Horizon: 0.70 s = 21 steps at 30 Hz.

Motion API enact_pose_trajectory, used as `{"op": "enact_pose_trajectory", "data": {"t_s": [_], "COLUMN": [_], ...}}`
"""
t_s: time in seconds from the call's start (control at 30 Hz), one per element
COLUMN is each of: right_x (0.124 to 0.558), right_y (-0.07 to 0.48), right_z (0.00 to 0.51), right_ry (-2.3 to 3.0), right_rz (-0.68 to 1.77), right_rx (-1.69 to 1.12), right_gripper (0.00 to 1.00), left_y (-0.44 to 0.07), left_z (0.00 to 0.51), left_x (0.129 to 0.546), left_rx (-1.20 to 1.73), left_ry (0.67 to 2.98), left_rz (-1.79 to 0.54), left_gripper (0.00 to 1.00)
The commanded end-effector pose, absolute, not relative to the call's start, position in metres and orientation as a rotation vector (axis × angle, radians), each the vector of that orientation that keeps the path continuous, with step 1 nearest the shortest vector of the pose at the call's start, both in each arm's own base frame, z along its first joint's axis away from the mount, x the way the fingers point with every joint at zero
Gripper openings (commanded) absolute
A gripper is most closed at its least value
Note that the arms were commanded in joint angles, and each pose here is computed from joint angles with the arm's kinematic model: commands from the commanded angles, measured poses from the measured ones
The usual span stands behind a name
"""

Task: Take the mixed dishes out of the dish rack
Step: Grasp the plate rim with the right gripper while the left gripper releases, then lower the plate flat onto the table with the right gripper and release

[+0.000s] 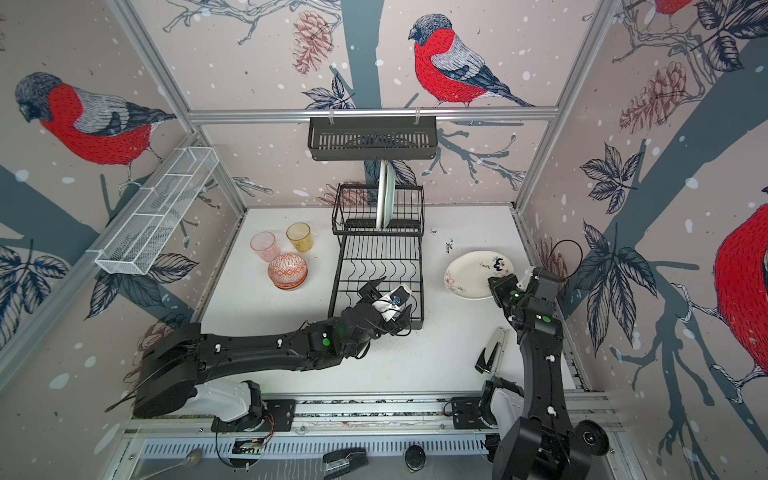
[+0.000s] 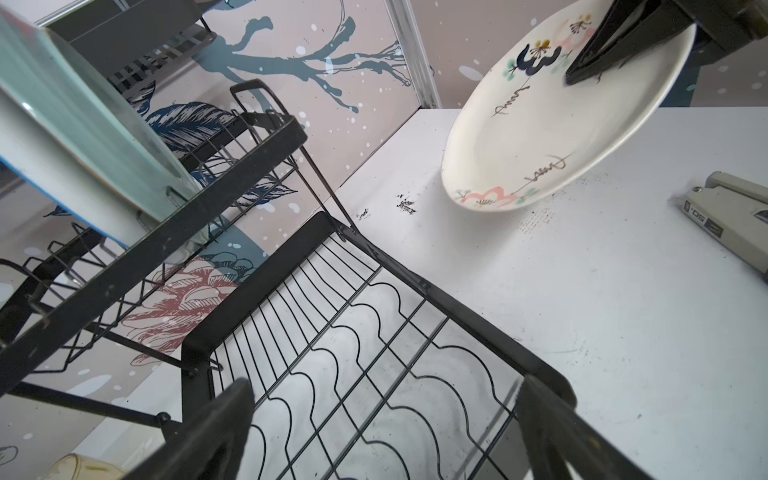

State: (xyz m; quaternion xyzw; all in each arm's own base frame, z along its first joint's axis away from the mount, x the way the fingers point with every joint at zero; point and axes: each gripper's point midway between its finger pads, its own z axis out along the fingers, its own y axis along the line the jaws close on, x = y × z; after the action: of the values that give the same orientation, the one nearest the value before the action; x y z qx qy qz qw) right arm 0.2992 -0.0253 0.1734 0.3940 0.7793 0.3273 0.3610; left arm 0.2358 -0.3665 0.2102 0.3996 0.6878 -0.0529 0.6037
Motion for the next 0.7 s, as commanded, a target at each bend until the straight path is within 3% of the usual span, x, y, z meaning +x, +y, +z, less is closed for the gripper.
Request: {"op": "enact_pose_trajectory", "data": {"t_s": [0.0,0.67], "right_x": [0.31,0.33], "right_y": [-0.034,-0.045], "right_z": [0.189,0.151], "right_ry": [1.963,2.045], "right_rz": [0.837,0.753], "right_rx": [0.925,1.004], "right_gripper": [0.0,0.0], "left_y": [-0.355,-0.307], "left_z": [0.214,0.227], "left_x": [0.239,0.252], "left_rx": [0.851,0.634], "left_ry": [1.6,1.637], "left_rz": [-0.131,-0.216], "left_gripper": [0.98,0.98]}}
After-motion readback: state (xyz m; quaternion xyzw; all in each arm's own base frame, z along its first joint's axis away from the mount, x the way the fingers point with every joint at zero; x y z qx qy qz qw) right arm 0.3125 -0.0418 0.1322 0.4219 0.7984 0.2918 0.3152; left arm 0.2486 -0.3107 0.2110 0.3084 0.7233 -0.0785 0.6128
